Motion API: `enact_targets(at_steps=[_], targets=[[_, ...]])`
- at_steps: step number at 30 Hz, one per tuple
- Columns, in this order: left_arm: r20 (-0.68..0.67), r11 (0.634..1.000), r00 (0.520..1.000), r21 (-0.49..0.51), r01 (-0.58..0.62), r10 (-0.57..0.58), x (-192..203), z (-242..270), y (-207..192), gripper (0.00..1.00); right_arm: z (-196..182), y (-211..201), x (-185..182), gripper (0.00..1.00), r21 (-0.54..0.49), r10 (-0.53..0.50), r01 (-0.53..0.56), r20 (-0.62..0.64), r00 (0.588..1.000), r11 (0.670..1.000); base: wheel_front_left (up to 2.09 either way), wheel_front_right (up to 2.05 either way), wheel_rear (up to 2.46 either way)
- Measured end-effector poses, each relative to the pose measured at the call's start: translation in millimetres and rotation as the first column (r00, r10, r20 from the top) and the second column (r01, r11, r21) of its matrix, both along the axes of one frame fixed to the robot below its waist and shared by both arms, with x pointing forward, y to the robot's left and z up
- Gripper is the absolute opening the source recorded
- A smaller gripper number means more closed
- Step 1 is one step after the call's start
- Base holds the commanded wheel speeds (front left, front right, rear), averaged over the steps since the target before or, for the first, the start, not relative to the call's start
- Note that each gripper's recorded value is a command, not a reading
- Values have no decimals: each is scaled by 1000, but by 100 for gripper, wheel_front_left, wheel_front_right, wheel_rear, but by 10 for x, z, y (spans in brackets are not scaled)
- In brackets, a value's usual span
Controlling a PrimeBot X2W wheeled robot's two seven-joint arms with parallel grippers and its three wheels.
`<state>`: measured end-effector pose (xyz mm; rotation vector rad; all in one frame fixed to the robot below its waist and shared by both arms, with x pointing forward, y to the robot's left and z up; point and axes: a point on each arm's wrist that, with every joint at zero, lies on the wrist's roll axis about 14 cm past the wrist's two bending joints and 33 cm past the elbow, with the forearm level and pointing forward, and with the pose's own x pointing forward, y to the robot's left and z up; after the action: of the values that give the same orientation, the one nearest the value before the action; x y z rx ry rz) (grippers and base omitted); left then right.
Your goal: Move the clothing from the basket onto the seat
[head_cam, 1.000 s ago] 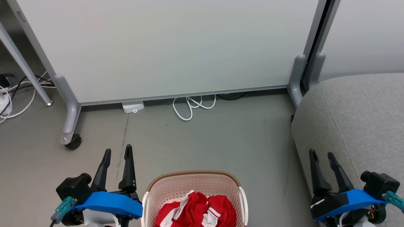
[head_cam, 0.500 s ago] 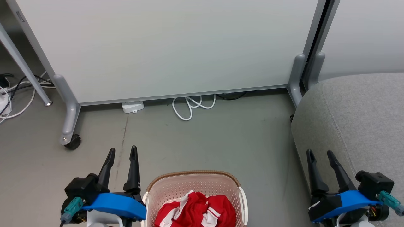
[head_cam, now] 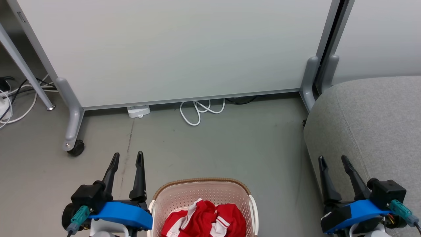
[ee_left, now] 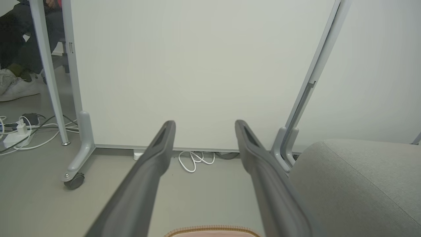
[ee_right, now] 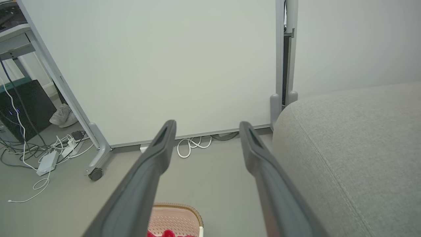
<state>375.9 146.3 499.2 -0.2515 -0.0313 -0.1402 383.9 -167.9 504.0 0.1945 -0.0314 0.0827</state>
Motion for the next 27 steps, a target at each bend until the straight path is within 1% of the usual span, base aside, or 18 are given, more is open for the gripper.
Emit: enact_targets(at_steps=[13,27], targets=[[27,997,999,75,17,-19,-6,25,-41,100,14,18,-10,100,-77,12,-11,18,1000,997,0,0,0],[18,997,1000,75,20,-21,19,-9,-51,100,-34,-20,-18,100,-75,1,0,5,1000,997,0,0,0]])
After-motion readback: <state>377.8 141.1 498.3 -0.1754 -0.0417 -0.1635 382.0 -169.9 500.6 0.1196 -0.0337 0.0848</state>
